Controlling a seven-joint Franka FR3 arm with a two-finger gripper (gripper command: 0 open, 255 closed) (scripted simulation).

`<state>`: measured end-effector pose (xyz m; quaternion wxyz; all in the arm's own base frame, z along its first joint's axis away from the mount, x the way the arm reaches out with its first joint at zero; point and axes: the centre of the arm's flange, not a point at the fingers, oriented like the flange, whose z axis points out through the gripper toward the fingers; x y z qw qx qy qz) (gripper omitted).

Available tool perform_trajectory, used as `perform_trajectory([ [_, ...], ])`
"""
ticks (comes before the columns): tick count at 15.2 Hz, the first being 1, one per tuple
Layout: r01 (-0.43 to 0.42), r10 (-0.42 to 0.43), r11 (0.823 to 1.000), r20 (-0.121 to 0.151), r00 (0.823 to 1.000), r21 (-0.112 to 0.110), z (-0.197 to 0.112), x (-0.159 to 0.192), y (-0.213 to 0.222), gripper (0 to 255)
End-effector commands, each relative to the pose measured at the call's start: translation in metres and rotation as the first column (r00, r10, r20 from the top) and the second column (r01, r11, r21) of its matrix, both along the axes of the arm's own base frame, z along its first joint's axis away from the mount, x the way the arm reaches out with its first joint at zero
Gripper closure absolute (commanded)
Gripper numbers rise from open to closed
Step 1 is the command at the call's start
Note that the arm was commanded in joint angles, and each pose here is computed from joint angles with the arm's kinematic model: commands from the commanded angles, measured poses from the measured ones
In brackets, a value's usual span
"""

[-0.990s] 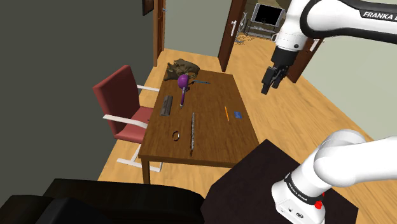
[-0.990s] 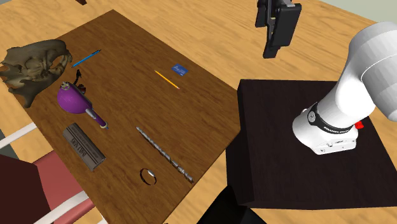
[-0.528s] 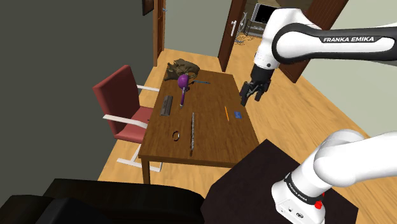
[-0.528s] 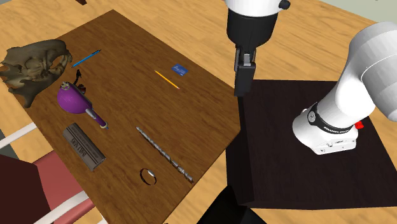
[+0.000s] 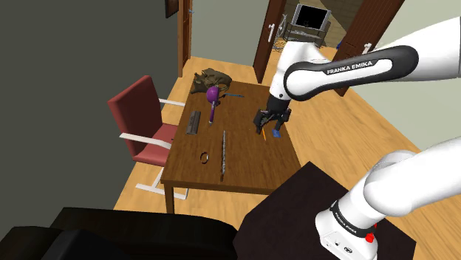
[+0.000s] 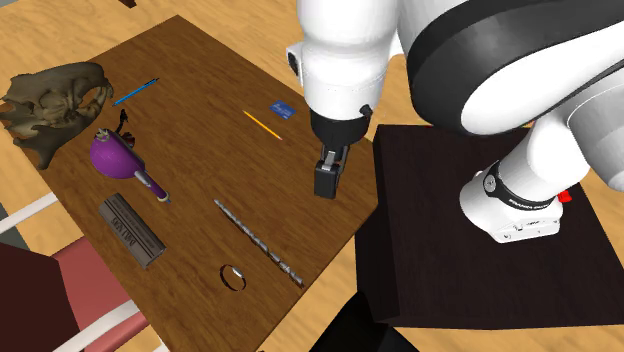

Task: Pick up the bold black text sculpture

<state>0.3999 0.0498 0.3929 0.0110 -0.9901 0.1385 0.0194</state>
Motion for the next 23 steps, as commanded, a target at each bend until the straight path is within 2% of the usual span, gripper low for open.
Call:
perform_trajectory([
  [1, 0.042, -0.042, 0.999, 0.009, 0.999, 0.001, -0.021, 0.012, 0.012, 0],
  [9, 0.2, -0.2, 0.98, 0.033, 0.979, 0.004, -0.104, 0.068, 0.035, 0],
  [14, 0.297, -0.297, 0.955, 0.048, 0.954, 0.007, -0.156, 0.105, 0.045, 0],
  [20, 0.406, -0.406, 0.914, 0.065, 0.911, 0.013, -0.216, 0.151, 0.051, 0],
  [23, 0.406, -0.406, 0.914, 0.065, 0.911, 0.013, -0.231, 0.151, 0.051, 0],
])
